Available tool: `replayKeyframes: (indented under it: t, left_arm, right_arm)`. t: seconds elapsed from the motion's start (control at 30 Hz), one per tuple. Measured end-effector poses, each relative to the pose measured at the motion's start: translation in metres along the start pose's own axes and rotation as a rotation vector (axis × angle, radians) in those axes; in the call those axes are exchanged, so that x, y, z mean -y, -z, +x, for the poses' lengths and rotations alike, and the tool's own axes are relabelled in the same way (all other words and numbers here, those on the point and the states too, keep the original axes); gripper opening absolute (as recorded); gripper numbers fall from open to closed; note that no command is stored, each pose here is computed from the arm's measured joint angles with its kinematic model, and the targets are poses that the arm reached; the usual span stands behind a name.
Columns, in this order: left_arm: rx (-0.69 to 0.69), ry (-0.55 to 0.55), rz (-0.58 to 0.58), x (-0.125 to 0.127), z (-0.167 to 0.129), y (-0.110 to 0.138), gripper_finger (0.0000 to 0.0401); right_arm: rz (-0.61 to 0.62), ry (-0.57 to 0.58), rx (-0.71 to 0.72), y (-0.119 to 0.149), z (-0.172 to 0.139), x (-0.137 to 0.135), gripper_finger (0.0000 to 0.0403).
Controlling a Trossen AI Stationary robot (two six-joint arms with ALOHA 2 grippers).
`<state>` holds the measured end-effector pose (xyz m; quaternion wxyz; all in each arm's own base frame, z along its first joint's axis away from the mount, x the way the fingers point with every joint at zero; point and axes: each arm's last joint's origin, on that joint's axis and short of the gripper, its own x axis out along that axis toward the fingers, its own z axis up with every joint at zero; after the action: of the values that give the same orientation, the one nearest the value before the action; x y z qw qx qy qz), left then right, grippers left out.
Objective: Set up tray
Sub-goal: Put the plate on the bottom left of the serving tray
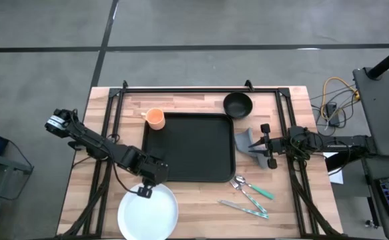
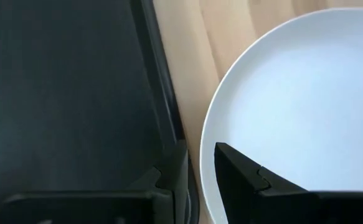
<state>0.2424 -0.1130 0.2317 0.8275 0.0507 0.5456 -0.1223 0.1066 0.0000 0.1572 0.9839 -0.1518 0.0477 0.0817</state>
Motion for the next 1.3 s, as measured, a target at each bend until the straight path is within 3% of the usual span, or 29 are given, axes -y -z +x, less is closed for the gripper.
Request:
replayKeyframes:
  t: [0.43, 0.73, 1.3]
  left_arm:
    - [0.03, 0.021, 0.035, 0.009, 0.002, 0.0, 0.0062]
    - [0.008, 0.06, 0.068, 0.019, 0.015, 0.014, 0.0062]
    - [-0.186, 0.067, -0.222, 0.026, 0.029, 0.047, 0.0062]
  right_arm:
    - [0.0, 0.0, 0.0, 0.0, 0.0, 0.0, 0.0063]
    - [0.0, 0.0, 0.0, 0.0, 0.0, 0.0, 0.0063]
    - [0.0, 0.0, 0.0, 0.0, 0.0, 0.0, 0.0063]
